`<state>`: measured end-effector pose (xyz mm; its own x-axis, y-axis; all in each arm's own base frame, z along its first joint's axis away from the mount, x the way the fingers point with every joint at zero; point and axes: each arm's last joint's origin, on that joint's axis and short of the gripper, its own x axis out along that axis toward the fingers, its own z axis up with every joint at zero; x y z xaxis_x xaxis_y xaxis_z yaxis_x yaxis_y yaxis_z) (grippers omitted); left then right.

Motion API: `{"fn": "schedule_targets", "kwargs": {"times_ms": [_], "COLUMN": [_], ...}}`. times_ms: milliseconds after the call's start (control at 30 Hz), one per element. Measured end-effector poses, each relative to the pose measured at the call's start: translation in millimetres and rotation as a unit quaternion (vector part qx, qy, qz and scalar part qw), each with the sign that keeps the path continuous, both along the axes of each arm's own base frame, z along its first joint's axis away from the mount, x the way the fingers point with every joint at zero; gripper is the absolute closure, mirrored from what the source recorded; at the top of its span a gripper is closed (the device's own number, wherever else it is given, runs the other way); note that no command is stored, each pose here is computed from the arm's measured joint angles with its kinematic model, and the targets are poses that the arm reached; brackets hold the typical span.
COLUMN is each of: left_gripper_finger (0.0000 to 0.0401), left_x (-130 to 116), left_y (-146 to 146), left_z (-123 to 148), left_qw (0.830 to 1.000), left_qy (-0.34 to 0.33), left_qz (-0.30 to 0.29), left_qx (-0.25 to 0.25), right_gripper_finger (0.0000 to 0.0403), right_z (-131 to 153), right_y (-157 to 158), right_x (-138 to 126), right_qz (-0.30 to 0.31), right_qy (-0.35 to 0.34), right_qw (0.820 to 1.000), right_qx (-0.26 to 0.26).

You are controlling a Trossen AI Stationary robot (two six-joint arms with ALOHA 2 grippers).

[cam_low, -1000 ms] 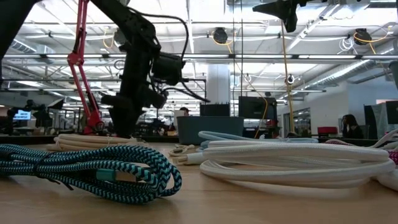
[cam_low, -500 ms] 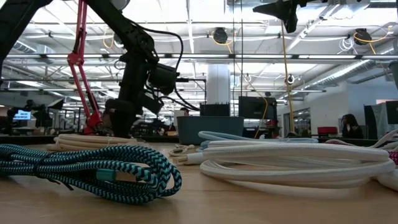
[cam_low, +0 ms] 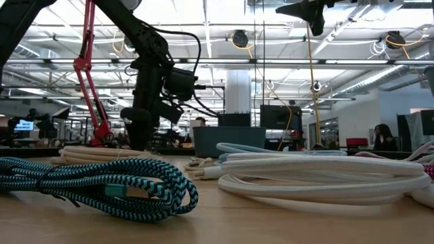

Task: Pick & Place USB Port
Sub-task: Put the white and black charger cable into the top blue bin

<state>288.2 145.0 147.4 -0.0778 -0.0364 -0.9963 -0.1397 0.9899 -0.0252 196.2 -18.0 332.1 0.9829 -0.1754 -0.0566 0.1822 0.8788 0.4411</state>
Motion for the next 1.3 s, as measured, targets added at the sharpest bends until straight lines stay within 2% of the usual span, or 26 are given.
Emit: {"fn": "schedule_targets", "kwargs": {"times_ms": [233,433,633,767,1067,1300], "left_gripper_finger": [0.0335,0.0374,0.0371,0.0373,0.0373,0.0373], "left_x": [-13,-16,-19,-24,-30,-11], "left_y": [-7,-8,-8,-10,-14,-15], "left_z": [-17,-18,-7,6,54,107], "left_qw": [1.000,1.000,0.999,0.998,0.988,0.970], "left_qy": [0.013,0.011,-0.003,-0.014,-0.103,-0.208], "left_qz": [0.011,0.027,0.046,0.049,0.086,0.096], "left_qx": [0.000,0.004,0.025,0.039,0.071,0.086], "right_gripper_finger": [0.0186,0.0186,0.0186,0.0186,0.0186,0.0186], "right_z": [0,0,0,0,0,0], "right_y": [0,0,0,0,0,0], "right_x": [0,0,0,0,0,0], "right_qz": [0.000,0.000,0.000,0.000,-0.001,-0.001], "right_qy": [0.000,0.000,-0.002,-0.002,-0.004,-0.004], "right_qw": [1.000,1.000,1.000,1.000,1.000,1.000], "right_qx": [0.000,0.000,0.011,0.011,0.020,0.024]}}
